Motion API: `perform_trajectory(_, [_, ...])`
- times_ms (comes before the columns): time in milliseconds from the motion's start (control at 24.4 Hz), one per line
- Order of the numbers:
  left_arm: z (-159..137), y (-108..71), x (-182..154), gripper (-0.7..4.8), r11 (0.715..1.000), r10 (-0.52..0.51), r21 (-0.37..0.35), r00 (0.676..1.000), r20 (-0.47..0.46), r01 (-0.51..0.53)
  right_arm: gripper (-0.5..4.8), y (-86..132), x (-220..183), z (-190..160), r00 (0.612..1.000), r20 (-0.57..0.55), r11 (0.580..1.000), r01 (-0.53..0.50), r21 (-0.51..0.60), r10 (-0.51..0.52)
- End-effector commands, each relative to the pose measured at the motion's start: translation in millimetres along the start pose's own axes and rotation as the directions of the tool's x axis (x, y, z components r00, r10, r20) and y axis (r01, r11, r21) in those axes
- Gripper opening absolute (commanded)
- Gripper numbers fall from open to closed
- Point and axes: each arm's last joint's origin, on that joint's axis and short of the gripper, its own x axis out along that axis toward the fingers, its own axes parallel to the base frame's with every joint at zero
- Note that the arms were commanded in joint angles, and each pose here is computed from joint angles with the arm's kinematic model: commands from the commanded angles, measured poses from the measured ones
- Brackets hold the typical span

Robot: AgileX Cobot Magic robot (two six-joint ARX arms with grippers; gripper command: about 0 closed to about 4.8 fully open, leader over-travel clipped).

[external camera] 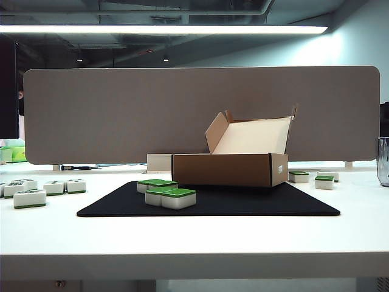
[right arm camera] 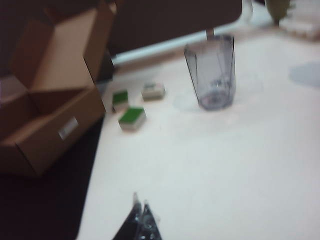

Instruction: Pick up four mahjong tiles and put them into the paper box.

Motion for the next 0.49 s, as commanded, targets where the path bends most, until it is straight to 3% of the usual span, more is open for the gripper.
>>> perform_trajectory(41, [-2,0.0,0,-0.06,1.000,-0.004,0.001,1.000,-0.016,0.004,-0.02,3,-5,16,0.998,0.065,1.000,-0.015,-0.004,0.016])
perform_trajectory(246, [-2,0.0,0,-0.06,1.000,-0.004,0.001,1.000,-0.015,0.004,-0.02,9,-17,41,0.993,0.112,1.000,-0.031,-0.002,0.031])
perform_trajectory(492, [-2,0.0,0,-0.06,1.000,-0.003,0.001,1.000,-0.016,0.003,-0.02,15,-36,67,0.994,0.092,0.998,-0.055,-0.006,0.056])
